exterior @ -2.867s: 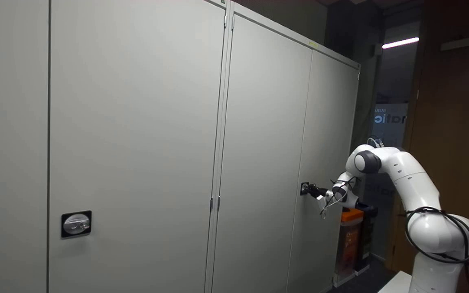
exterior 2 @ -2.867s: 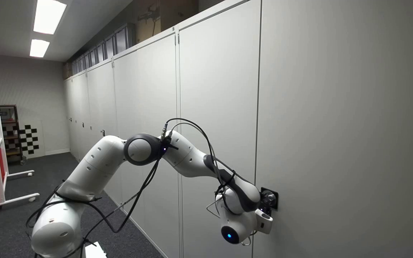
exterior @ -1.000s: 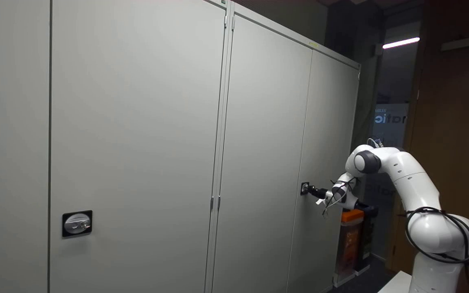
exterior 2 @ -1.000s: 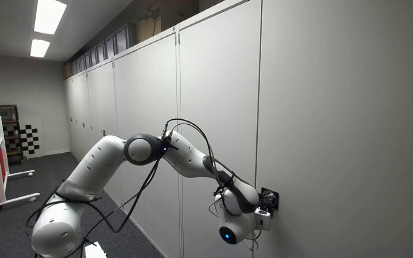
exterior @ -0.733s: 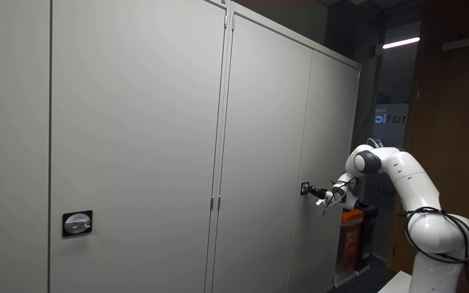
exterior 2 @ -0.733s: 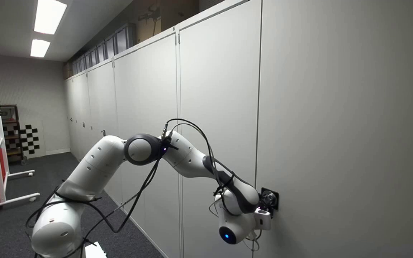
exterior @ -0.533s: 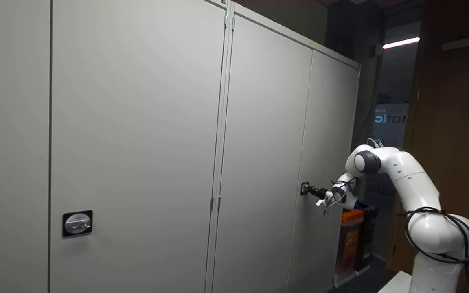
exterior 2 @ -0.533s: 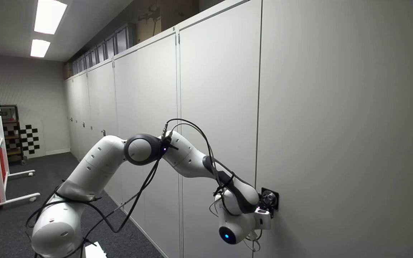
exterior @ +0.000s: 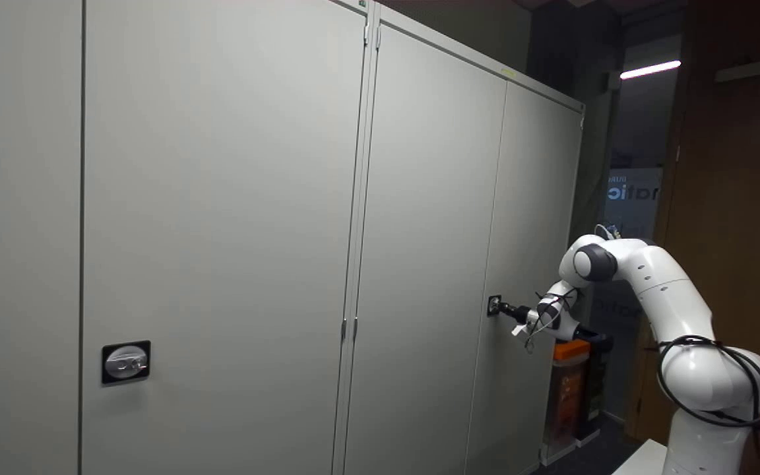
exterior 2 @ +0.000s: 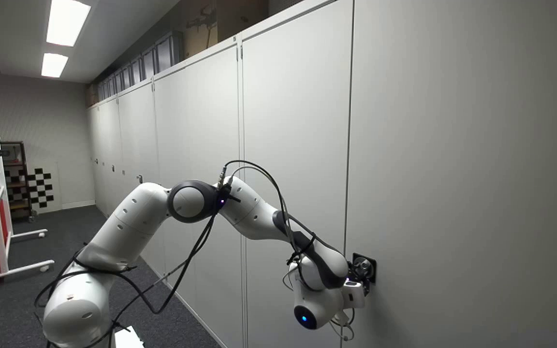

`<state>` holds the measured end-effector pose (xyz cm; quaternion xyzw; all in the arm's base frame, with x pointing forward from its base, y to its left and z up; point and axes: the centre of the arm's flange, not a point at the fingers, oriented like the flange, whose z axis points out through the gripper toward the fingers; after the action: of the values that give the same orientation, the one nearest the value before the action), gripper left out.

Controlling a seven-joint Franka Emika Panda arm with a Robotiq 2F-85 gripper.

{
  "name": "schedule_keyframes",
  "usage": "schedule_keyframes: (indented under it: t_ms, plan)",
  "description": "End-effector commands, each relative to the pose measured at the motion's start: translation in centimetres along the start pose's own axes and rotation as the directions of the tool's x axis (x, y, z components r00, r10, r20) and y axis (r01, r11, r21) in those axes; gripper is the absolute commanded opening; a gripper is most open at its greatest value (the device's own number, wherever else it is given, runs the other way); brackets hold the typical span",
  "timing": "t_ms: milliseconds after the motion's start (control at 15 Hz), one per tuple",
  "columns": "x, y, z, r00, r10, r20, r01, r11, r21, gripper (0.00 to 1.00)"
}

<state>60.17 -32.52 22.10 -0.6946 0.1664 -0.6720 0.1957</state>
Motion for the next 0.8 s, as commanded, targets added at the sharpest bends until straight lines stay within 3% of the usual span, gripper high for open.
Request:
schedule_keyframes:
  t_ms: [0,733]
  plan:
    - [1.80,1.97,0.43,0.997,-0.058,-0.051,0.054,0.995,-0.083,0.08]
    - [1.93,2.06,0.31,0.983,-0.175,-0.049,0.170,0.981,-0.092,0.08]
